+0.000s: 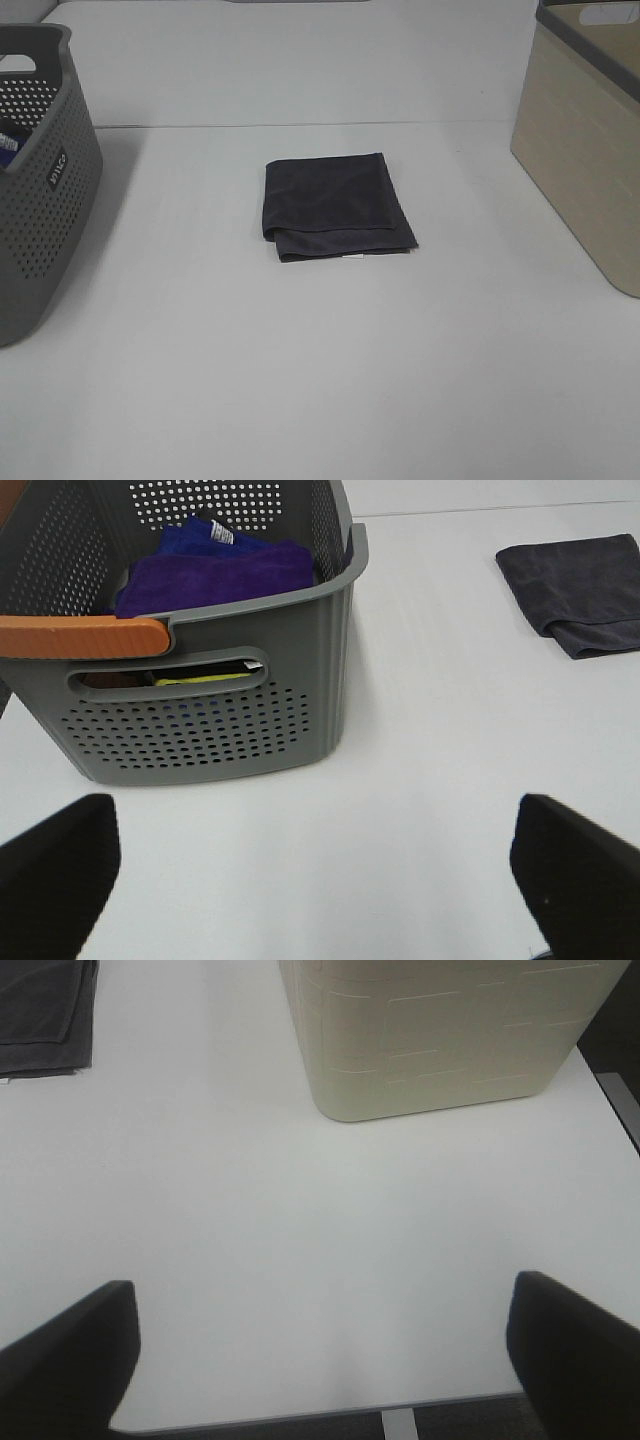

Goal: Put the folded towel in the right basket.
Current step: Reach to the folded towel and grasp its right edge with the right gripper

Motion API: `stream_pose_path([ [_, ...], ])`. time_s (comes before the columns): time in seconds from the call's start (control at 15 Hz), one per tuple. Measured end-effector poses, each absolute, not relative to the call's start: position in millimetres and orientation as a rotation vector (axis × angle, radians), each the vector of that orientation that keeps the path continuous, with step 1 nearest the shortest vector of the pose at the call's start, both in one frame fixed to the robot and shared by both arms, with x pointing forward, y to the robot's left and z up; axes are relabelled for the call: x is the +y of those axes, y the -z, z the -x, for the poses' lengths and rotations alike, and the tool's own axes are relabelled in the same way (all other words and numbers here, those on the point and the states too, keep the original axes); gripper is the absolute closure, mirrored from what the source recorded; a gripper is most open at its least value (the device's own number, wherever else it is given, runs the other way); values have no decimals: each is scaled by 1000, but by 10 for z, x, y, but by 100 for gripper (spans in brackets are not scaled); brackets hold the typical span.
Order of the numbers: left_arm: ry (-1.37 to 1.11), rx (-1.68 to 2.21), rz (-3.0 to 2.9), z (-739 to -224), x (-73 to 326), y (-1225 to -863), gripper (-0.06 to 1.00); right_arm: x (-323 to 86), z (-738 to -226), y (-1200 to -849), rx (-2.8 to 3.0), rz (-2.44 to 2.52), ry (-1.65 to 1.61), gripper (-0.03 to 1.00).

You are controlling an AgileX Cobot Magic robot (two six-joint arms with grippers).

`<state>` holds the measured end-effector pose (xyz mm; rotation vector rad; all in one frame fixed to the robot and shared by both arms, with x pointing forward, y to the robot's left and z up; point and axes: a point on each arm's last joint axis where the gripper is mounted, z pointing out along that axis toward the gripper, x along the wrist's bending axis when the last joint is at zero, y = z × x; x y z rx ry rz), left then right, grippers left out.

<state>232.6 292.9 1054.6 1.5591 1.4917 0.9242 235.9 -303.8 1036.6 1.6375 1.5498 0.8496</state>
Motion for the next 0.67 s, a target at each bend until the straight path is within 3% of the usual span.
stream_pose_path([
  [0.67, -924, 1492, -1559, -2326, 2929, -10546, -5, -3038, -2359, -10366, 1550, -1637, -850, 1],
])
